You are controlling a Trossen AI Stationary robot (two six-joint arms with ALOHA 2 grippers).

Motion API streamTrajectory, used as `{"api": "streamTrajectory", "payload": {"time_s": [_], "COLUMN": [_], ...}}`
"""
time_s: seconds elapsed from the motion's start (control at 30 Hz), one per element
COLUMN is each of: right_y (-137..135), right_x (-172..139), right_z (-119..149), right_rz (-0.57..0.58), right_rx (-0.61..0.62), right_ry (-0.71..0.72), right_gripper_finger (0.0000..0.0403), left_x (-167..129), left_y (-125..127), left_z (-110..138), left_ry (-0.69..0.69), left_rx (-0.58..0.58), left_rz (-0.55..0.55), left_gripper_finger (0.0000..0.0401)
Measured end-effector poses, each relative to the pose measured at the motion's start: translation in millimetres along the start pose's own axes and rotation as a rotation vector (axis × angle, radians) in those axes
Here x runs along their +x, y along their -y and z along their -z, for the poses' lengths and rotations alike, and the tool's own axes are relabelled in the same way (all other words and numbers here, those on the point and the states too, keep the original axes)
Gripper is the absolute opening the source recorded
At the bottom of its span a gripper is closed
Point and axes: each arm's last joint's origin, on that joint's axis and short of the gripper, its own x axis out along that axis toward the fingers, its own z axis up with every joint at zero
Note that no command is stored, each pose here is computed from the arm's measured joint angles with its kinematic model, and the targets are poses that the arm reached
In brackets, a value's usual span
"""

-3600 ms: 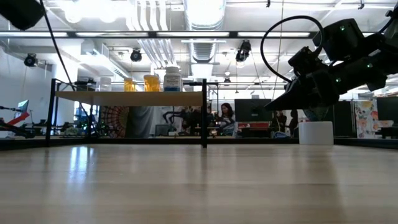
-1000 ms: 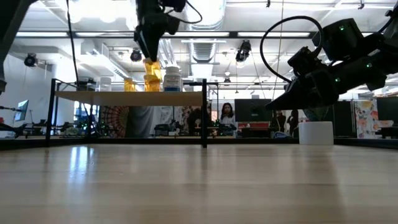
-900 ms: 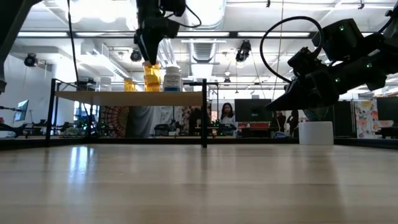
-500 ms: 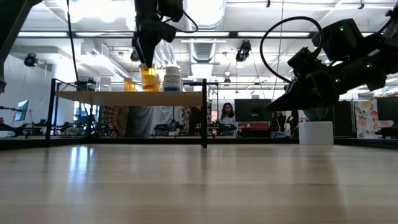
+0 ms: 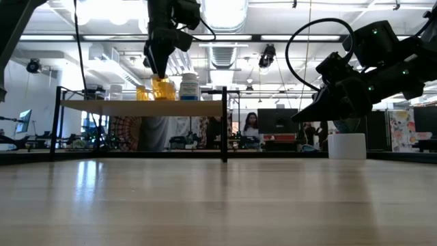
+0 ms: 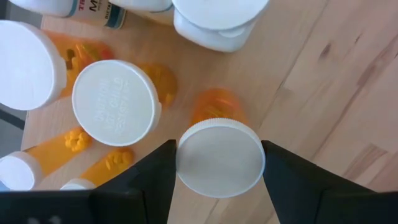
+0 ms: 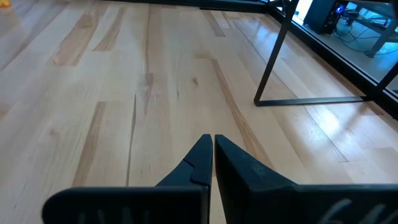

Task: Pick and place medicine bottles onto shelf by color
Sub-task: Put the large orange pill bottle aligned with the other large orange pill bottles on the shelf, then put the right small orange pill bottle aligned with the other small orange pill bottles on the shelf

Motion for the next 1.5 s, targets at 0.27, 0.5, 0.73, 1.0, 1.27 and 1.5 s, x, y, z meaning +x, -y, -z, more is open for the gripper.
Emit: {"api": "streamTrajectory", "payload": {"time_s": [0.27, 0.5, 0.73, 1.0, 1.27, 1.5], "right_y": [0, 0, 0, 0, 0, 0], "right_x": [0, 0, 0, 0, 0, 0], "right_z": [0, 0, 0, 0, 1, 1], "right_rz": [0.0, 0.0, 0.0, 0.0, -0.001, -0.001], "right_rx": [0.0, 0.0, 0.0, 0.0, 0.0, -0.001], "right_ry": [-0.001, 0.0, 0.0, -0.001, -0.008, -0.008], "right_gripper_finger": [0.0009, 0.0009, 0.0009, 0.0009, 0.0009, 0.0009], "left_x": [1, 0, -4, -23, -55, -61], "left_y": [0, 0, -3, -1, 47, 144], "left_z": [-1, -1, -2, -2, 17, 46], "left_ry": [0.008, 0.008, 0.019, 0.086, 0.165, 0.158], "left_rx": [0.0, 0.001, 0.007, 0.004, 0.074, 0.19], "left_rz": [0.0, -0.02, -0.073, -0.076, -0.02, 0.107], "left_gripper_finger": [0.0228, 0.0255, 0.0258, 0.0258, 0.0242, 0.0138]}}
